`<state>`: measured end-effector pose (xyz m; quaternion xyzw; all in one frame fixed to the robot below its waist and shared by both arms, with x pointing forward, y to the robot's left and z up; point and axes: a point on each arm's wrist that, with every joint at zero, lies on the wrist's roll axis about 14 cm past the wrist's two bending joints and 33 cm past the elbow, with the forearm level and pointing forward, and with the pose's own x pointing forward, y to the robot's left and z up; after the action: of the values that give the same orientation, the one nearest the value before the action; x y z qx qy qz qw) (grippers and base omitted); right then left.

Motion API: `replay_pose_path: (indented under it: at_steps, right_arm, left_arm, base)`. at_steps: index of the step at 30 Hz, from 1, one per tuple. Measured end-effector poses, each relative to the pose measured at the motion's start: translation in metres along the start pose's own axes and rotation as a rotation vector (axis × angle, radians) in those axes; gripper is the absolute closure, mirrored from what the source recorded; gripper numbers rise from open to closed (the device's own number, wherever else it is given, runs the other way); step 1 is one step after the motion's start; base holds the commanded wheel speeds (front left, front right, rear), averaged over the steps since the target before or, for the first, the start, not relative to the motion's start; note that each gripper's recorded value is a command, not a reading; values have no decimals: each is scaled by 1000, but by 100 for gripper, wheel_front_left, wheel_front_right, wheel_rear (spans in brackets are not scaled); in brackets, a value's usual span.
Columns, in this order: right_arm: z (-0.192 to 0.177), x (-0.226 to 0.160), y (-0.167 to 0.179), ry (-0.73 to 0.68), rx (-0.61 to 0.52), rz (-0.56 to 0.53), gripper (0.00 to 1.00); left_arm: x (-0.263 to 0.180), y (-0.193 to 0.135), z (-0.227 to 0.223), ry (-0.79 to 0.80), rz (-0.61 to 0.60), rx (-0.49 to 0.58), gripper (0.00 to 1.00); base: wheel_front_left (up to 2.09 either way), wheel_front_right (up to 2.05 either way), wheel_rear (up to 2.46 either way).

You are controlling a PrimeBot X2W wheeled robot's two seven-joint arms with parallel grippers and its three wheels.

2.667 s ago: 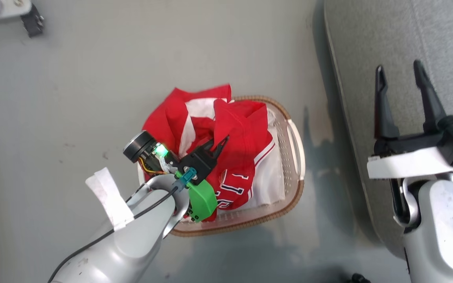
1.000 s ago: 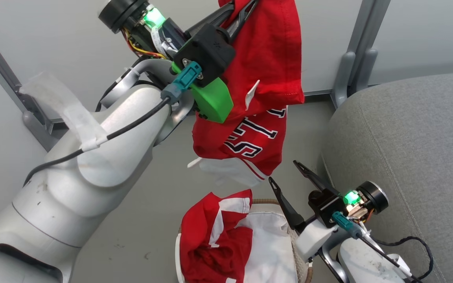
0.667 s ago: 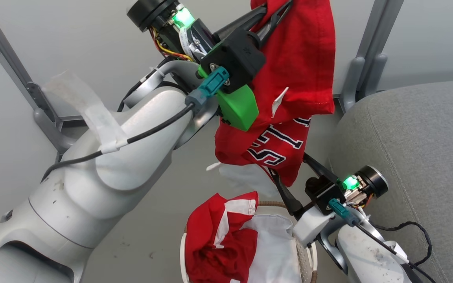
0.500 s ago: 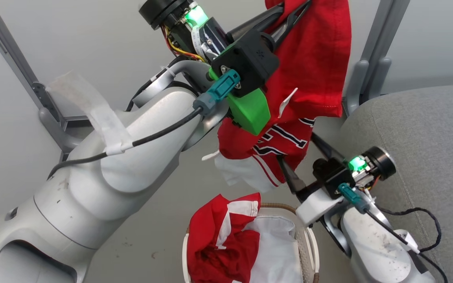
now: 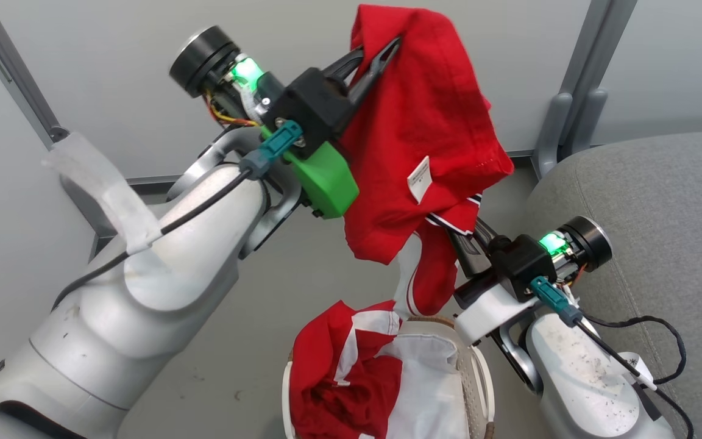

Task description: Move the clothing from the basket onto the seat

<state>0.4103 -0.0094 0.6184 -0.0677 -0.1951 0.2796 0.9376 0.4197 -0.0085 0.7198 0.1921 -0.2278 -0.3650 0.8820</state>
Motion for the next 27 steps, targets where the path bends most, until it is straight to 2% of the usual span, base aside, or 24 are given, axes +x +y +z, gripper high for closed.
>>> replay_pose_path:
  at_steps: [2,3,4,5,6,17,27]
  right_arm:
    - [0,-1,-3,0,5,-8,100]
    - [-1,-1,-5,-1,7,-16,100]
    - [-1,-1,-7,-1,9,-22,100]
    - [-1,-2,-9,-1,11,-28,100]
    - [-2,-2,-11,0,13,-34,100]
    - [-17,-10,-43,28,26,-129,100]
    - [-34,-25,-79,68,11,-240,100]
  left_arm:
    - [-5,5,-15,16,30,-35,97]
    - [-8,6,-22,23,43,-61,81]
    - [-11,7,-31,31,59,-90,61]
    - [-14,7,-41,43,70,-119,27]
    - [-17,7,-49,53,80,-144,0]
    - [-55,-37,-134,191,165,-441,0]
    - [-88,-75,-176,283,230,-610,0]
  base:
    - [0,0,0]
    - [0,0,0]
    - [0,0,0]
    - [0,0,0]
    - [0,0,0]
    - [0,0,0]
    - [0,0,0]
